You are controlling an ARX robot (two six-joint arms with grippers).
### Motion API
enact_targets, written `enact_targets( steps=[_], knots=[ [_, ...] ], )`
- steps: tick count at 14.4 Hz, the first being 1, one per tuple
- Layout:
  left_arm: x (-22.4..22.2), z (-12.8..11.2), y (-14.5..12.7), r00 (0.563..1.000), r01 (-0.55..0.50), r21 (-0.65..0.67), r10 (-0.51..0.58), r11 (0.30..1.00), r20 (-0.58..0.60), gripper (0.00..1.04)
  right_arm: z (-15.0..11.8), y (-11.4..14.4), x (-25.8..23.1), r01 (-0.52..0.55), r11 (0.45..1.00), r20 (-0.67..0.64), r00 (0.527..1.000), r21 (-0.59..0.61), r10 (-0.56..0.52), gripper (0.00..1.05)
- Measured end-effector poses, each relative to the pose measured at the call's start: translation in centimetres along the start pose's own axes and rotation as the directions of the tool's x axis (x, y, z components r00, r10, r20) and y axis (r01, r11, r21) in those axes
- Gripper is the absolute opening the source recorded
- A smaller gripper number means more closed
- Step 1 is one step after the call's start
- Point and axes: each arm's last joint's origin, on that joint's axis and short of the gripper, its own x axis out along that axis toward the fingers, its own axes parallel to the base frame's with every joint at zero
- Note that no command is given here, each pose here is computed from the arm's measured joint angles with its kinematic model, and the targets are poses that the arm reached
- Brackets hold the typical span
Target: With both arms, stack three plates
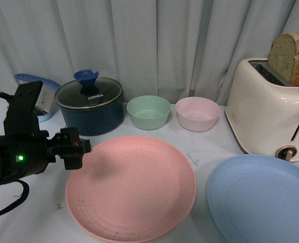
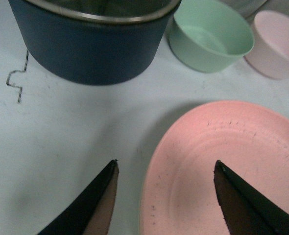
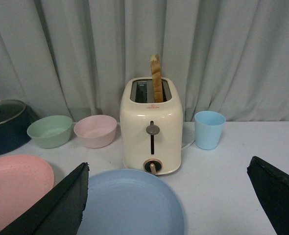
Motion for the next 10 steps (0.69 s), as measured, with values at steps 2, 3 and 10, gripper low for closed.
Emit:
enact_targets(
  steps=[2, 3, 10],
  knots=[
    [-0.8, 0.9, 0.1, 0.999, -0.004, -0.012, 0.004, 1.0, 0.034, 0.68, 0.0, 0.0, 0.0, 0.0, 1.0, 0.0, 1.0, 0.0, 0.0, 0.98],
    [-1.0, 1.1, 0.1, 0.999, -0.006, -0.014, 0.006, 1.0, 0.043, 0.7, 0.0, 0.0, 0.0, 0.0, 1.0, 0.0, 1.0, 0.0, 0.0, 0.98],
    [-6.3, 5.2, 0.4, 0.967, -0.057, -0.044, 0.066, 0.997, 0.248, 0.99, 0.0, 0.0, 0.0, 0.0, 1.0, 0.0, 1.0, 0.0, 0.0, 0.98]
  ],
)
